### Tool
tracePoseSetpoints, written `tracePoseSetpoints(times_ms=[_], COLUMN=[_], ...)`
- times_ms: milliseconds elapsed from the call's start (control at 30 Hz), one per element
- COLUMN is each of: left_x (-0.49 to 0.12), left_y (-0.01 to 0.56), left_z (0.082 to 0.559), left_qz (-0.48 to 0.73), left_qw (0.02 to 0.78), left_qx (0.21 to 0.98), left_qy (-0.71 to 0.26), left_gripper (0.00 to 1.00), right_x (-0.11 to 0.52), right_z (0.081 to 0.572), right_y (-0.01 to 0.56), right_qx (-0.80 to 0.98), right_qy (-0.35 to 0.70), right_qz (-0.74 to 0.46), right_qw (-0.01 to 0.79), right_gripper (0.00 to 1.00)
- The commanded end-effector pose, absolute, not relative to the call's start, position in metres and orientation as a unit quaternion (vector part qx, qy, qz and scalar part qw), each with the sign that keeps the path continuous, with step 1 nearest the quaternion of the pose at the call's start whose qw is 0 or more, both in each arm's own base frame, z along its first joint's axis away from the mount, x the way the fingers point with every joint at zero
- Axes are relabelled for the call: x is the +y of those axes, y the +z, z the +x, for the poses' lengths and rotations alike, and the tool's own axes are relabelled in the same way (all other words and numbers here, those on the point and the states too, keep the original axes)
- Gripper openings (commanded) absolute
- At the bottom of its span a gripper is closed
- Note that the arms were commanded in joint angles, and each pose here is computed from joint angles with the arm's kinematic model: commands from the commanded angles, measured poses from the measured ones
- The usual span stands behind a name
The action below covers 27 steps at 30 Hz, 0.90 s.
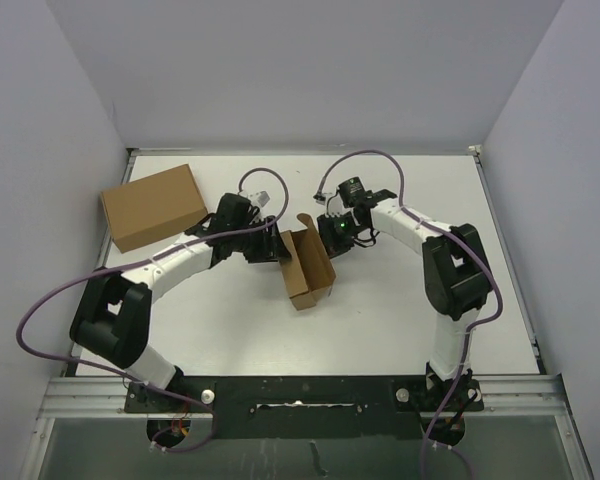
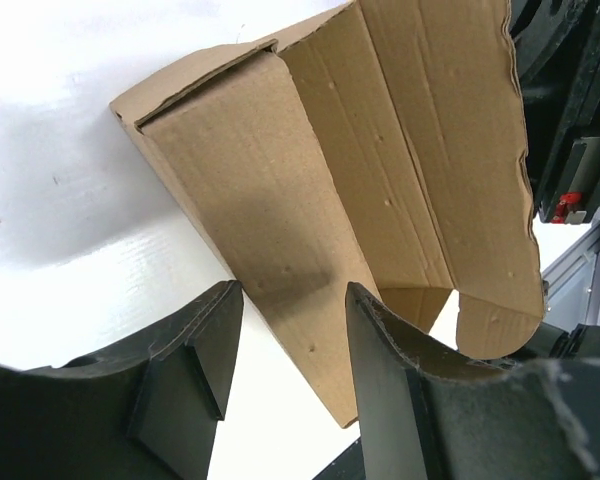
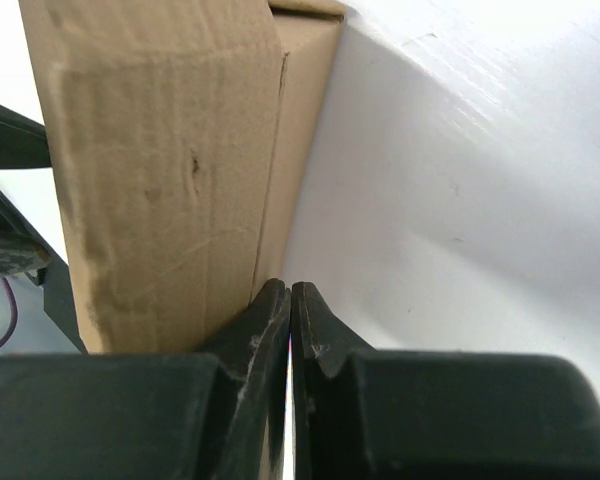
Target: Fold the paper box
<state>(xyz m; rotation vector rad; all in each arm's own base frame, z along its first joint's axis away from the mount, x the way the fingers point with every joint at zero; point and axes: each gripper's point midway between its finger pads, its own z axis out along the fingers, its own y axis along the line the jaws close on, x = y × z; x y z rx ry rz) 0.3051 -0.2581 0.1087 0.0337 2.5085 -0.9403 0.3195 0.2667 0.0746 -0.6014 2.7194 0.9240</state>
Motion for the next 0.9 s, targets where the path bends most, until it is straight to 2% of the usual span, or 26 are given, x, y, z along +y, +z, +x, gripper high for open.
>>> tracePoseSetpoints(times_ms=[0,533,867], left_x=[-0.264,-0.281,-0.296], left_y=[0.109,0.107,0.115], left_z=[0.318,0.337,0.342], left_qz=[0.044,0.081,0.115], left_qw=[0.227,0.204,0.195], left_qx=[0.919,0.93,0.931], left_qy=[-0.318,-0.296,-0.285], left_gripper=[0.44,0.45,0.45], right_x=[0.257,0.212,0.233], right_z=[0.328,0.341,0.327], right_y=[0.097,0.101,0.115], right_qx=[0.912,0.912,0.888], right_qy=[0.317,0.308,0.375], right_qz=[-0.218,-0.216,-0.224], right_qw=[0.142,0.162,0.145], right_gripper=[0.01,0.07,0.05])
